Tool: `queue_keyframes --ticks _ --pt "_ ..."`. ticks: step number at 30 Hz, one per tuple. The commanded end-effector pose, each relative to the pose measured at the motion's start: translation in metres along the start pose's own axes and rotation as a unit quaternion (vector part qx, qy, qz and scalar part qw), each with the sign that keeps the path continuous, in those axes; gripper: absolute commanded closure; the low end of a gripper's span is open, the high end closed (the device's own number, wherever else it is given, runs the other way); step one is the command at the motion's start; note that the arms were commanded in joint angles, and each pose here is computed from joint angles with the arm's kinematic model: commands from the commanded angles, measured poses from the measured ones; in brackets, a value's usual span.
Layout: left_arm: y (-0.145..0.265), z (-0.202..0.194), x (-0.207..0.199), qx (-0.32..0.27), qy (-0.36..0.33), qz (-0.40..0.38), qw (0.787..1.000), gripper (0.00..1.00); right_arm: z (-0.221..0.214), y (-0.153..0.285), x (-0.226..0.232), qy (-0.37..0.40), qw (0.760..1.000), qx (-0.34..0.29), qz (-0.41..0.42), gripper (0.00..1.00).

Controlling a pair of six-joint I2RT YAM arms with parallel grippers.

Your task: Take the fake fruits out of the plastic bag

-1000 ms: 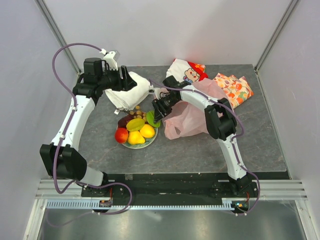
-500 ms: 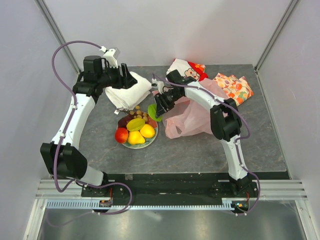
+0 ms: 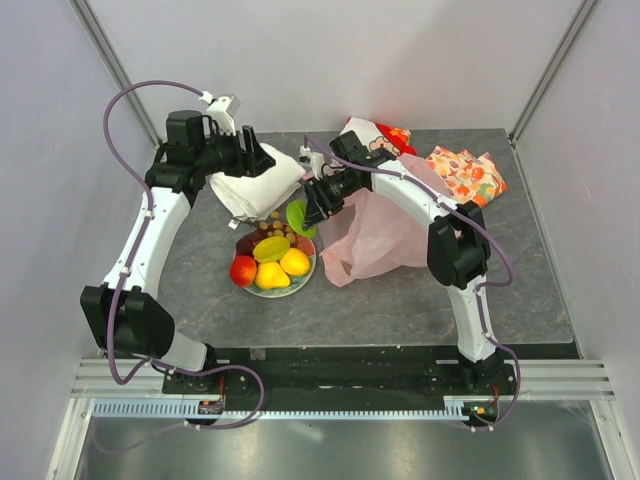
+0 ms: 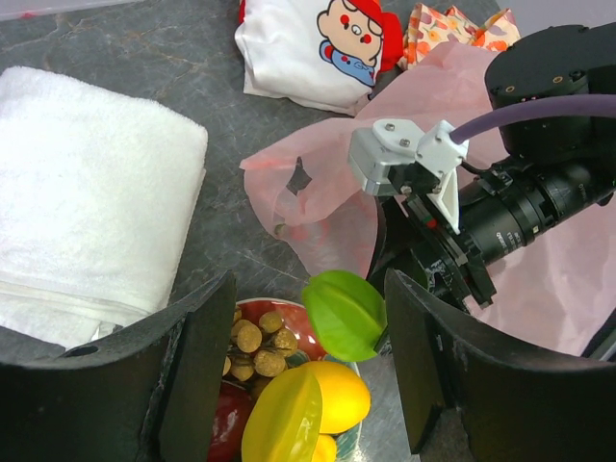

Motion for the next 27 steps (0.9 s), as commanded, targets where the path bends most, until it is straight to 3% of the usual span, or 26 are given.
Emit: queue_keyframes --ticks 1,21,27 --pt "0.007 0.018 -0.015 -0.029 -0.015 -0.018 0.999 0.3 0.024 0.0 0.012 0.023 0.999 -0.03 0.019 0.48" --pt "0.001 0.006 -0.003 -0.011 -0.015 -0.004 1.0 0.3 -0.028 -0.042 -0.015 -0.02 0.998 0.023 0.05 0.42" --pt "-0.001 0.002 0.0 -0.006 -0.013 -0.001 1.0 0.3 -0.039 -0.047 -0.019 -0.028 0.998 0.036 0.045 0.32"
Point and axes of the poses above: each gripper's point midway between its finger pads, its own y axis back along the fingers, its own x axis along the line the jaws close on, z = x × y, the point moved 2 cm from there along y, back along the fingers, and after that the axes turned 12 degrees about y, right-handed, at the moved point
